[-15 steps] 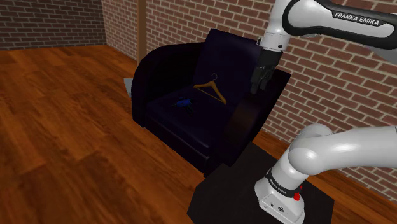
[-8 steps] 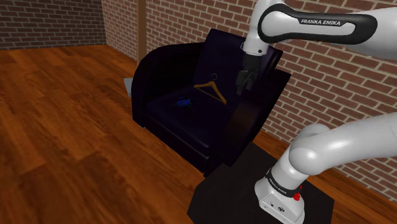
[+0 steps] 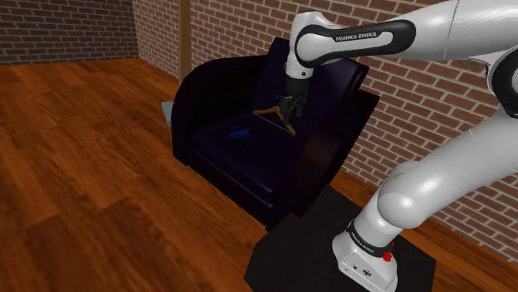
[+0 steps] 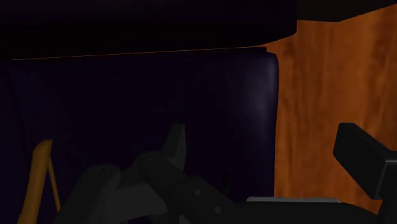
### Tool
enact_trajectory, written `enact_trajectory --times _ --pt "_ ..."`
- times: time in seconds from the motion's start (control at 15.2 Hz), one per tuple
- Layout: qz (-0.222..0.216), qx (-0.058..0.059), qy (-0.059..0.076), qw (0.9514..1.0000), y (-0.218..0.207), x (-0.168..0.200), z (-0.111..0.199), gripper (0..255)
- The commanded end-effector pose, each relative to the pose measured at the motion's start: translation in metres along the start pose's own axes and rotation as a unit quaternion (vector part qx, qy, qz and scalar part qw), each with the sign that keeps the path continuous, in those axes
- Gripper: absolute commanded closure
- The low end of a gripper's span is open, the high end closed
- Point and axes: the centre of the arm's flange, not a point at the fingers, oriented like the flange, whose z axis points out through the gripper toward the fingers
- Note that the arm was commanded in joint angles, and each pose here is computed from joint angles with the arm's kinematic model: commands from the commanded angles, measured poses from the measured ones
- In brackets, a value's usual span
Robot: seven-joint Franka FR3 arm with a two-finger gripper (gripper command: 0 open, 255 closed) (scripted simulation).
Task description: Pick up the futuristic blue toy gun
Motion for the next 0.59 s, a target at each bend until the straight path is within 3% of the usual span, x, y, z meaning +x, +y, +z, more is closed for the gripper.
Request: enact_trajectory --times 0.0,0.53 --pt "-0.007 -0.008 -0.003 0.9999 -0.003 0.025 0.011 0" --pt "-0.033 -0.041 -0.015 0.9985 -0.01 0.125 0.053 0"
